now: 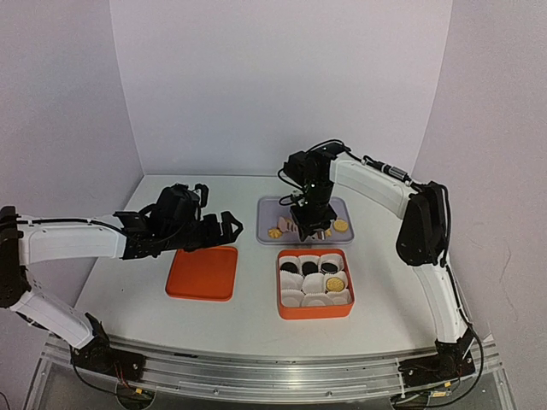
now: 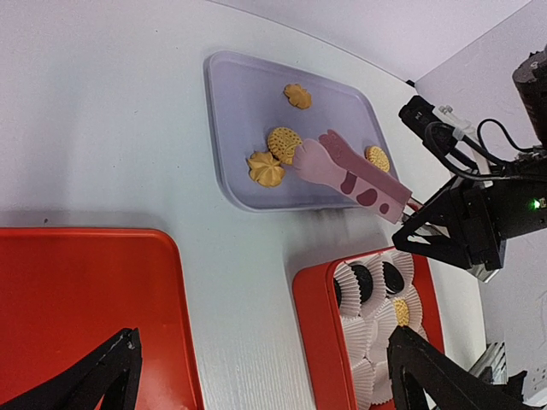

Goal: Pack the cookies

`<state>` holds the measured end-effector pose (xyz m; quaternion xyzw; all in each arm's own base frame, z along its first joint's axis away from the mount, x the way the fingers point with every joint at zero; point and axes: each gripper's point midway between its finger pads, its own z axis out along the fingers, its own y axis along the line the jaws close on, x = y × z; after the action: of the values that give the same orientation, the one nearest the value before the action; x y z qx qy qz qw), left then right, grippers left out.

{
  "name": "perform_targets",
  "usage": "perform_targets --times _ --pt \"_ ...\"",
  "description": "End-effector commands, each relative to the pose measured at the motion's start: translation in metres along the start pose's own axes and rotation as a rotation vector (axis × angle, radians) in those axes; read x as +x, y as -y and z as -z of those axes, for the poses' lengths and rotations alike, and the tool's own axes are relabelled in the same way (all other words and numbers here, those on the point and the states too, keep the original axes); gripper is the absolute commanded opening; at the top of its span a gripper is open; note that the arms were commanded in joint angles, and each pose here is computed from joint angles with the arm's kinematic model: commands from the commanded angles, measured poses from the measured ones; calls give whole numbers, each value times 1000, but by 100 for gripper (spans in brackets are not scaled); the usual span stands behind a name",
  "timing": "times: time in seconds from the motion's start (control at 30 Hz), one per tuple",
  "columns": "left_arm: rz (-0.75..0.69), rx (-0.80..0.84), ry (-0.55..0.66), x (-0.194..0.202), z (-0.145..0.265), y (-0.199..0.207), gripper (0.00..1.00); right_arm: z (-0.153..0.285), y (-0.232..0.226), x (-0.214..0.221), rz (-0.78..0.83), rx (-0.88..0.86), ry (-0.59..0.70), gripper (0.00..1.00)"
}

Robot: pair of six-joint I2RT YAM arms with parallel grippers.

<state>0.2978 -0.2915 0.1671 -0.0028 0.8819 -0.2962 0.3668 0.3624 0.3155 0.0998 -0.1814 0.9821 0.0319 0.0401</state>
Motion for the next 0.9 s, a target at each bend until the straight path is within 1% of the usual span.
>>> perform_targets --times 0.0,0.27,0.63,0.87 --pt "12 -4 33 -7 9 -1 100 7 28 54 -19 119 -242 31" --pt "17 -5 40 -6 13 -3 100 -1 24 41 -32 106 -218 35" --pt "26 -10 51 -5 18 -8 100 -14 29 36 -55 102 -230 36" --pt "30 -11 57 -6 20 -9 100 -22 26 37 -38 85 -252 36"
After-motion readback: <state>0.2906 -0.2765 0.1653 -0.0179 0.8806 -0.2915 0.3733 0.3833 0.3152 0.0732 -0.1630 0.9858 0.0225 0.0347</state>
